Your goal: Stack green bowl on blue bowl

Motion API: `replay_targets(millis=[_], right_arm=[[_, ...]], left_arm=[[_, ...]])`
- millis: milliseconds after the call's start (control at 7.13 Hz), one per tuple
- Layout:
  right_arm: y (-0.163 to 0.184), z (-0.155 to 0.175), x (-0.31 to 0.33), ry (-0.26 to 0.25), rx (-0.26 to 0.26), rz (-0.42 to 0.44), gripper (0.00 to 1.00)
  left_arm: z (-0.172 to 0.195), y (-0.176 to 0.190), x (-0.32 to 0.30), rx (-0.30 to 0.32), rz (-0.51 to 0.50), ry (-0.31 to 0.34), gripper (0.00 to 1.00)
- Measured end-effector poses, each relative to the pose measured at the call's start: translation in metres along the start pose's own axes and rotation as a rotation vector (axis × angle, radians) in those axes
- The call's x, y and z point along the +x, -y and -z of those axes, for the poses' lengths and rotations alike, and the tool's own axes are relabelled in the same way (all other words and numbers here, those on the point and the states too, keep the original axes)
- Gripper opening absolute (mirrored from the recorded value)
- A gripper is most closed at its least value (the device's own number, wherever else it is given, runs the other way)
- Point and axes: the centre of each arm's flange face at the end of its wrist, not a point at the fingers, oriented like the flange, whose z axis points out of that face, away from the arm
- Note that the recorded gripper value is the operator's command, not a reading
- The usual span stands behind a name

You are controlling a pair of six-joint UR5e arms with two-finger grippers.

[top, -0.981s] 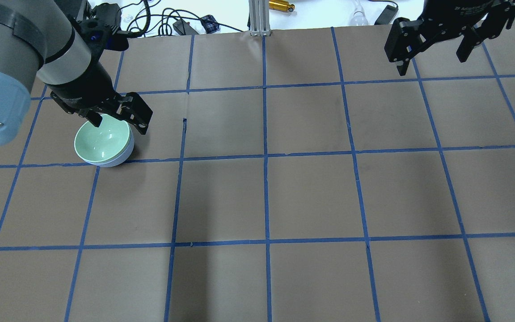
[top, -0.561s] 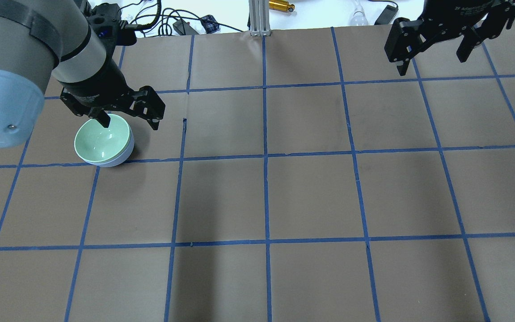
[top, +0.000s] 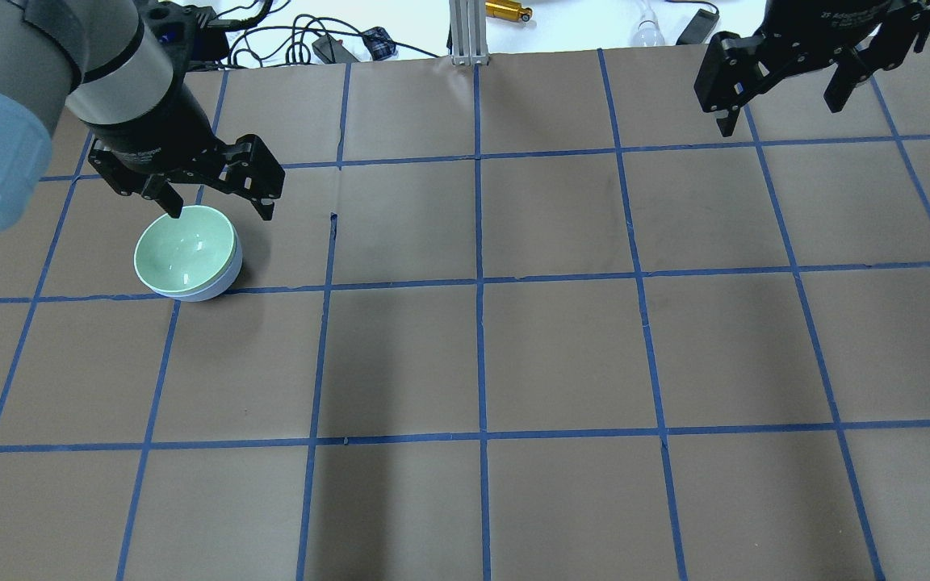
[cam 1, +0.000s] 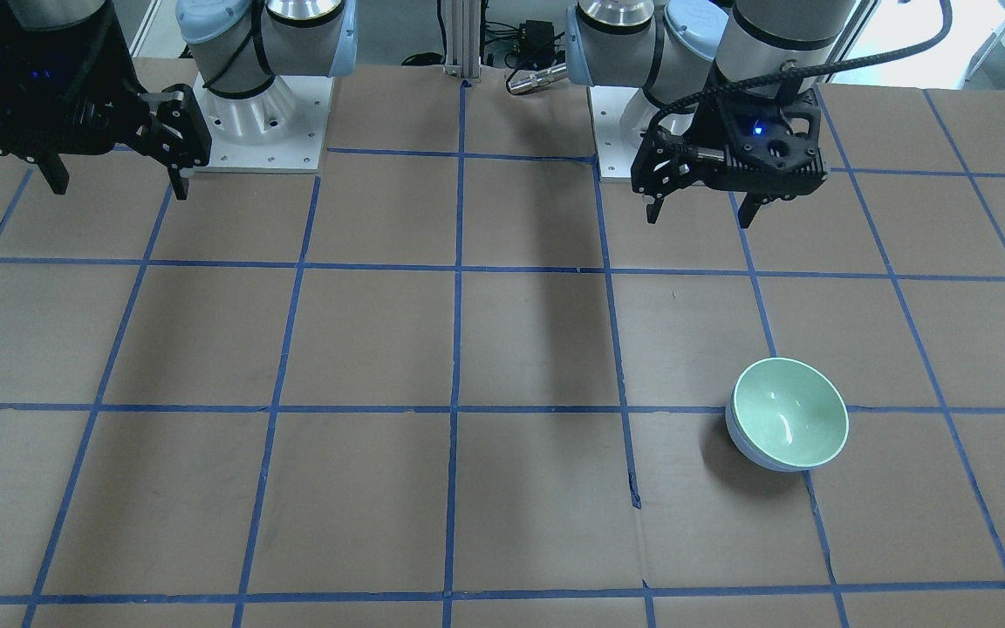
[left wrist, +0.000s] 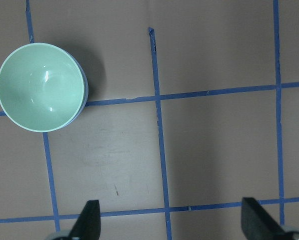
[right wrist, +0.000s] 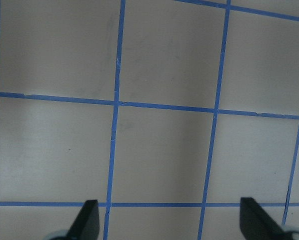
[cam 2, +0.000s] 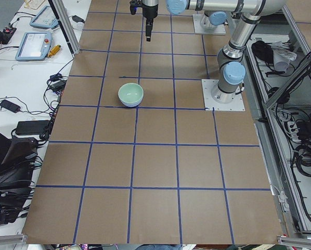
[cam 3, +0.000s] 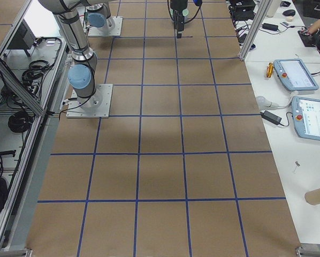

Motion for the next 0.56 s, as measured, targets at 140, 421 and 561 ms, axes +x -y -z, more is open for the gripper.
replay_targets(millis=[140,421,561], right_arm=[[0.0000,0.0000,0.0000,0.000,0.000,0.000,1.00],[0.0000,0.0000,0.0000,0.000,0.000,0.000,1.00],[0.0000,0.0000,0.0000,0.000,0.000,0.000,1.00]], left_arm=[[0.0004,0.0019,-0.0043,0.000,0.009,0.000,1.00],[0.0020,0.0025,-0.0056,0.002,0.011,0.001,1.00],[0.0031,0.0019,-0.0048,0.004,0.010,0.002,1.00]])
